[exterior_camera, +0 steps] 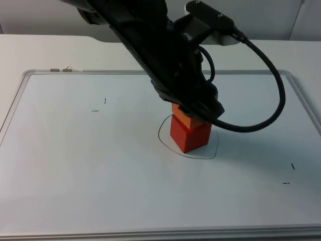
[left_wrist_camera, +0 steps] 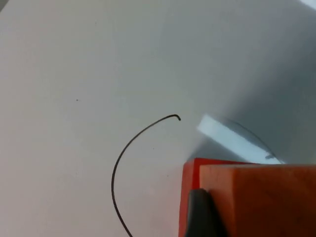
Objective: Pick up one cube with the left hand and another cube with the right hand. First place the cube in the right hand at the target position, then stack the cube in the left hand on top.
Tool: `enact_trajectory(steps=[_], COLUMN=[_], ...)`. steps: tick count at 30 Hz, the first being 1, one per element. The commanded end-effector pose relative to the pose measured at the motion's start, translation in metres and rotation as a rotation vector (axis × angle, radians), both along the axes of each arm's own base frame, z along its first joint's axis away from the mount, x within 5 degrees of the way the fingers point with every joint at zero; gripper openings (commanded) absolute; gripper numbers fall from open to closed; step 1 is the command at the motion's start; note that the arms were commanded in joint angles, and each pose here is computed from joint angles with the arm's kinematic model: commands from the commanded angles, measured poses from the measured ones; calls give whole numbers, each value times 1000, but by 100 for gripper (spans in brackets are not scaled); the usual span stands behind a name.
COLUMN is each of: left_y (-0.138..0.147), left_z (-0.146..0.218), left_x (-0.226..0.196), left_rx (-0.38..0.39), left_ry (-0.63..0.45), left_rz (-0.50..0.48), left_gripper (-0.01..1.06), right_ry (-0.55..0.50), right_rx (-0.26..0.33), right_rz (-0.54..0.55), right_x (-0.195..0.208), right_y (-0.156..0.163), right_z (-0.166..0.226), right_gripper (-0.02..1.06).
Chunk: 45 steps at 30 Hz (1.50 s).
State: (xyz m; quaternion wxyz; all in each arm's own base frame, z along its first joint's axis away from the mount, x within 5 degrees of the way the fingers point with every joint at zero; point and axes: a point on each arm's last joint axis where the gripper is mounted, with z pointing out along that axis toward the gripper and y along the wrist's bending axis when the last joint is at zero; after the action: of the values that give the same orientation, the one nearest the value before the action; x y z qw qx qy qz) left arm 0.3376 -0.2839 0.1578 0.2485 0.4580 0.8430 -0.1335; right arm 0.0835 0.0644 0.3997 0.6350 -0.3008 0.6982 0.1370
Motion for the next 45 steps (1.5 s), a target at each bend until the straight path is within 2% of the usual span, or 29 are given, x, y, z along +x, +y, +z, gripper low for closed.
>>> enact_trajectory(steps=[1, 26, 29, 32, 34, 35, 37, 38, 39, 41, 44, 45], left_y=[-4, -5, -5, -5, -5, -5, -5, -5, -5, -4, -1, -1], left_z=[3, -8, -8, -8, -7, -7, -7, -6, -2, 6, 44, 44], left_x=[1, 2, 2, 2, 2, 2, 2, 2, 2, 1, -3, -3], left_rx=[-13, -1, -1, -1, -3, -3, -4, -5, -9, -19, -69, -69], left_ry=[-23, -12, -11, -11, -16, -16, -18, -17, -21, -33, -98, -98], left_rz=[-1, -1, -2, -2, 0, 0, 1, 0, -1, -2, -4, -4], left_gripper=[0, 0, 3, 23, 48, 48, 75, 93, 101, 105, 105, 105], right_ry=[-4, 2, 4, 4, 6, 6, 6, 6, 6, 6, 6, 6], right_rx=[-1, -7, -8, -8, -10, -10, -10, -10, -10, -10, -10, -10], right_rz=[8, 4, 2, 2, 1, 1, 1, 1, 1, 1, 1, 1], right_x=[-1, -1, 0, 0, 0, 0, 0, 0, 0, 0, 0, 0], right_y=[0, 0, 0, 0, 0, 0, 0, 0, 0, 0, 0, 0], right_z=[0, -1, -1, -1, -2, -2, -2, -2, -2, -2, -2, -2], right_gripper=[89, 89, 89, 89, 89, 89, 89, 89, 89, 89, 89, 89])
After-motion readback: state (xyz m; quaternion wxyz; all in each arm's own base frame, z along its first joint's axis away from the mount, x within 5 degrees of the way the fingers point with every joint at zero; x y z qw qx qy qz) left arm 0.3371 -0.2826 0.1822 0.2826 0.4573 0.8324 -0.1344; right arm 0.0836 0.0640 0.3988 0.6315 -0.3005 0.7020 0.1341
